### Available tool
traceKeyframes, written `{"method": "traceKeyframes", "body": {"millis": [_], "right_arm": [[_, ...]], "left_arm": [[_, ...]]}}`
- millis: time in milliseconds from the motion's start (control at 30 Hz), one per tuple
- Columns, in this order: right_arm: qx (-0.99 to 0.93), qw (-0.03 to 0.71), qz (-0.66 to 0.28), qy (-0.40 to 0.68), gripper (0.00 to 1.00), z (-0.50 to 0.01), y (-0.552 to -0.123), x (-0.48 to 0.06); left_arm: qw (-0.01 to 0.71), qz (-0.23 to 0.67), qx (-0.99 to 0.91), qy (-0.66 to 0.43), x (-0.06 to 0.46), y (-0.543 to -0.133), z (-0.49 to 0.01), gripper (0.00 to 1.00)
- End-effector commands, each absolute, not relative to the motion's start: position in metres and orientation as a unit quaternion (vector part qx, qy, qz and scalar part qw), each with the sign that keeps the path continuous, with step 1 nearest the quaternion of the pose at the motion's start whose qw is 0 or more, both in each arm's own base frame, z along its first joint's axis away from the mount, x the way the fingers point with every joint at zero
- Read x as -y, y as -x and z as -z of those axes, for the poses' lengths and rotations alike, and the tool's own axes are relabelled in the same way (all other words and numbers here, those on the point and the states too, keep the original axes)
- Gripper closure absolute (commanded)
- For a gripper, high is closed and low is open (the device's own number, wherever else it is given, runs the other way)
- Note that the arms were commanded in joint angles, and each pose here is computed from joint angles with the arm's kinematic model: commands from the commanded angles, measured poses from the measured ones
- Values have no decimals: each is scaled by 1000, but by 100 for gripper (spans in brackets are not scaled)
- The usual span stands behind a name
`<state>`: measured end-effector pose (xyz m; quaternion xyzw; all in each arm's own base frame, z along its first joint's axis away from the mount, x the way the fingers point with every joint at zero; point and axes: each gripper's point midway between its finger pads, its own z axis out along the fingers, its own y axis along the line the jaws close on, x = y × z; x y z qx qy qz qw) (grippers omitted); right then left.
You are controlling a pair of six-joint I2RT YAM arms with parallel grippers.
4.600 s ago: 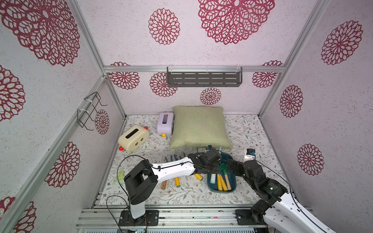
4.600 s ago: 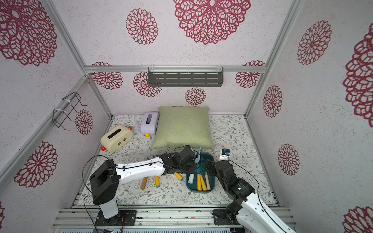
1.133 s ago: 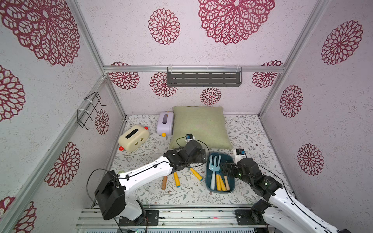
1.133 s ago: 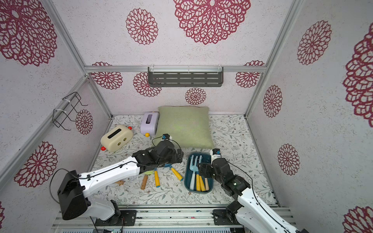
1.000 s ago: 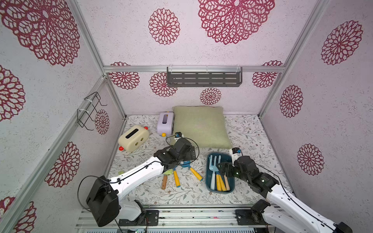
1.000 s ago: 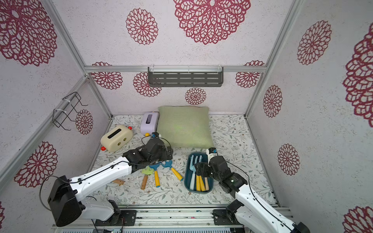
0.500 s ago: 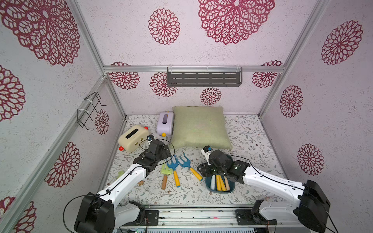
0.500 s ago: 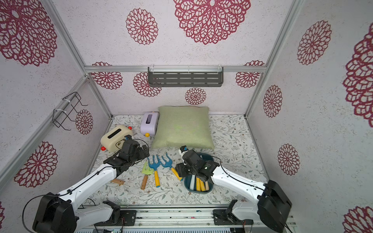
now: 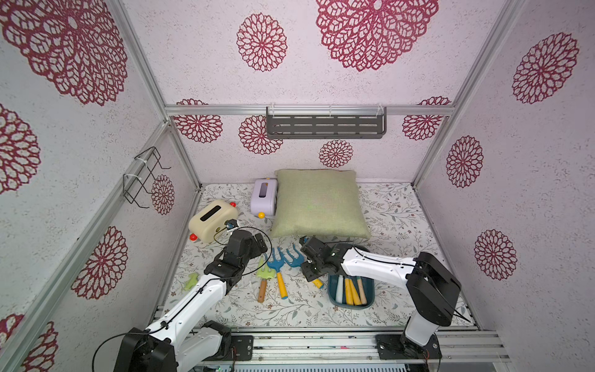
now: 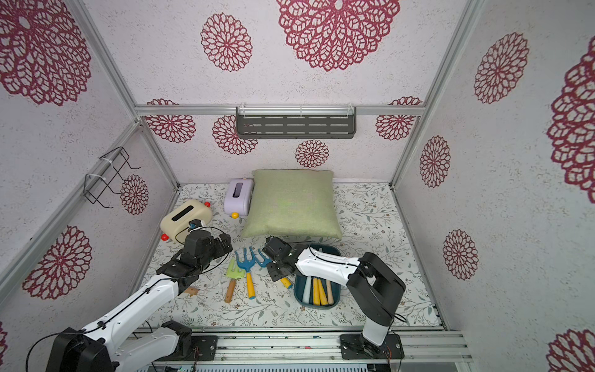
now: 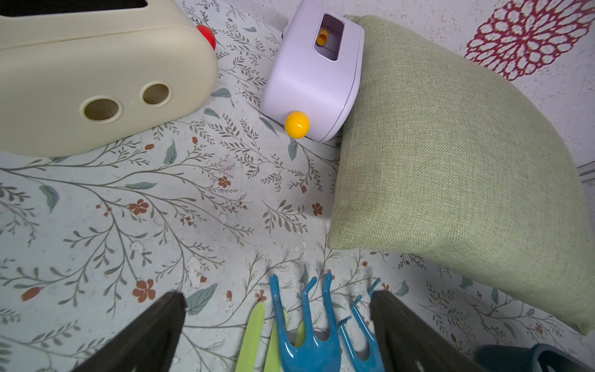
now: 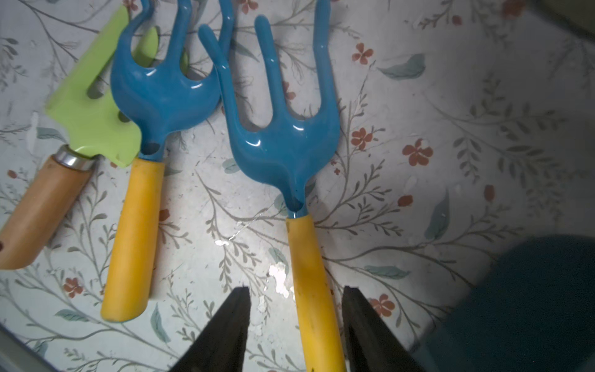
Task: Put the rake into the storage box
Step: Pick up the rake at the center of the board.
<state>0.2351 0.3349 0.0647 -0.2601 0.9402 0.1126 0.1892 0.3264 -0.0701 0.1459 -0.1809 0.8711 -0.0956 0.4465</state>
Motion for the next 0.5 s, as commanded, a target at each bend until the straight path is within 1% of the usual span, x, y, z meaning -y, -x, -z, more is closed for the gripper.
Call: {"method": "traceKeyframes", "body": {"millis": [0,167,233,333,367,467], "right_arm": [[-938,189,-78,279,50,-63,-238,-337],[-942,174,-49,282,51,-45,-240,-336],[-943,169,-46,283,54,-40,-241,-336],[-944,165,-42,283,55,-33,-241,-338],[-944,161,-41,284,58,-30,-240,-338],[-945,154,-38,285,63,-24,-238,-340]], "left_arm": [[460,97,-864,181,67,-329,-152,3],[463,96,-863,180,67,-328,-155,3],[465,96,-861,181,66,-328,-156,3],[465,96,-861,181,66,-328,-155,3],[464,96,-862,180,66,-328,-155,3],[464,97,-862,182,66,-328,-155,3]]}}
